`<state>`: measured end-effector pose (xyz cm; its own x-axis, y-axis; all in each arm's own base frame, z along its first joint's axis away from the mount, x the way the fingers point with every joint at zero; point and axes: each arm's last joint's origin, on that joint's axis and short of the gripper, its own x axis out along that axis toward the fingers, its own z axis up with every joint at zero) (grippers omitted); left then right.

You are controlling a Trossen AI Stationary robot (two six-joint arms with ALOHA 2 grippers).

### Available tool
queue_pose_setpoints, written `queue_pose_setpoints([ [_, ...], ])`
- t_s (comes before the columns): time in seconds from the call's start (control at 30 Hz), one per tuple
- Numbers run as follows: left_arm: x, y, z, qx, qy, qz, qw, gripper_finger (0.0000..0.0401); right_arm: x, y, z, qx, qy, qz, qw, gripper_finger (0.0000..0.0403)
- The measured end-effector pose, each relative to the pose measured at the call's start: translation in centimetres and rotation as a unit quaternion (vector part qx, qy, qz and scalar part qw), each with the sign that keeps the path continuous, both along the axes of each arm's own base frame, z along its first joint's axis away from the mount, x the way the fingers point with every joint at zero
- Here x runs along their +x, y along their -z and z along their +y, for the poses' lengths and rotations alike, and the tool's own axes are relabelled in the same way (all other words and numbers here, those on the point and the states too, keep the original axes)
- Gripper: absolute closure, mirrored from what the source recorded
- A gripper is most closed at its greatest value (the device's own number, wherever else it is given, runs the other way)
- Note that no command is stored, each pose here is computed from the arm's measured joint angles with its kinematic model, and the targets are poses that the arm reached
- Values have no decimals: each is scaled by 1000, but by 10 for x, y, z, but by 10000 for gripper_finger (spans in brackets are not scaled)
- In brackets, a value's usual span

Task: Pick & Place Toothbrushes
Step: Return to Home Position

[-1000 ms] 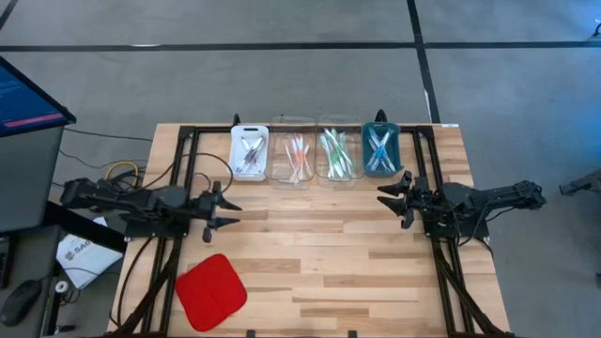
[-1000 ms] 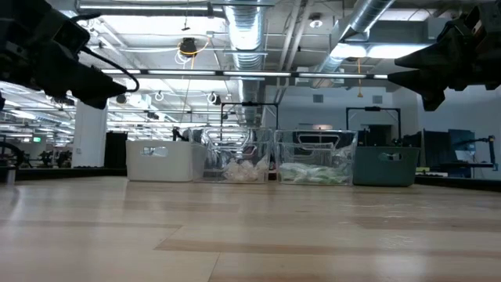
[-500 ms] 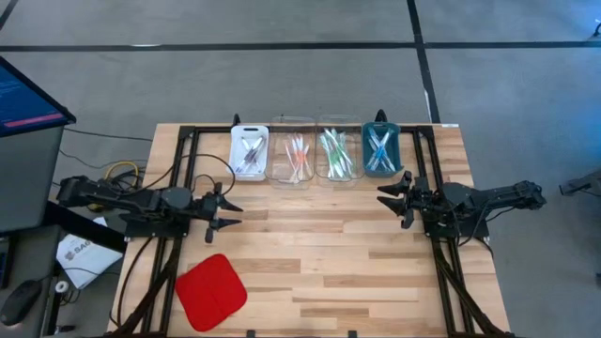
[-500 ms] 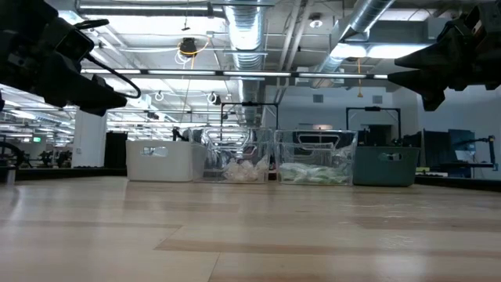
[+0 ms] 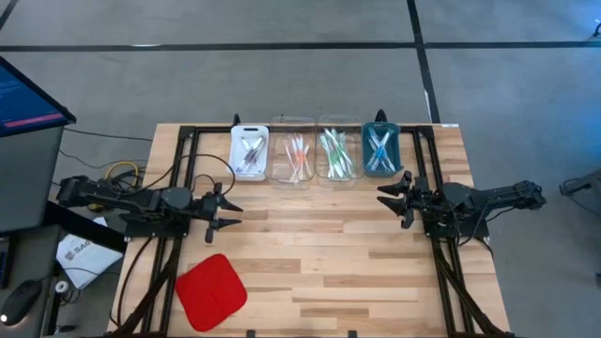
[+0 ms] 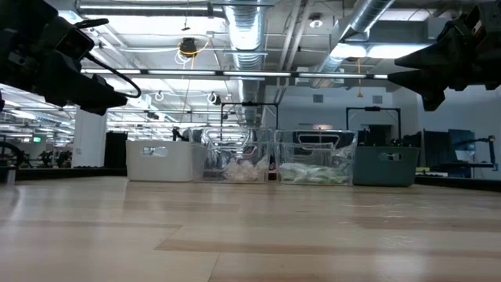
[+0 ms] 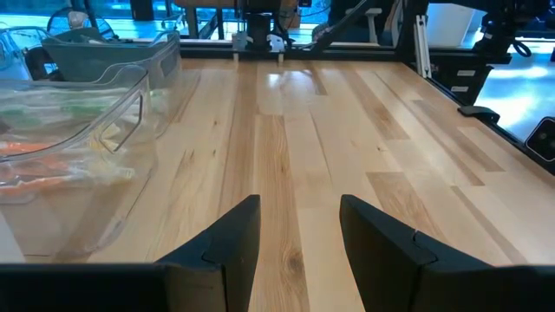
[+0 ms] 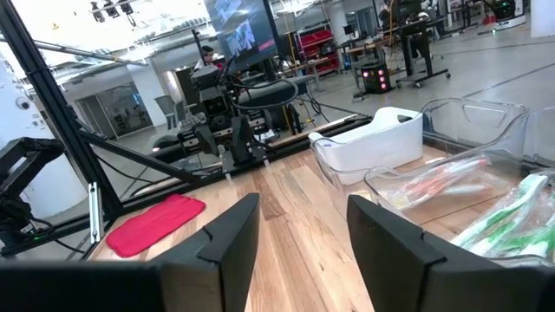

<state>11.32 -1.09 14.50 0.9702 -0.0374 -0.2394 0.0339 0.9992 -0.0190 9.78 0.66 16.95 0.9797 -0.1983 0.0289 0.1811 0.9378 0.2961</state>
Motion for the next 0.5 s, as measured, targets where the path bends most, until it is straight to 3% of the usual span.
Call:
queue_pose_setpoints([
  [0.5,0,0,0,0,0,0,1000,248,0,0,0,0,0,0,1000,237],
])
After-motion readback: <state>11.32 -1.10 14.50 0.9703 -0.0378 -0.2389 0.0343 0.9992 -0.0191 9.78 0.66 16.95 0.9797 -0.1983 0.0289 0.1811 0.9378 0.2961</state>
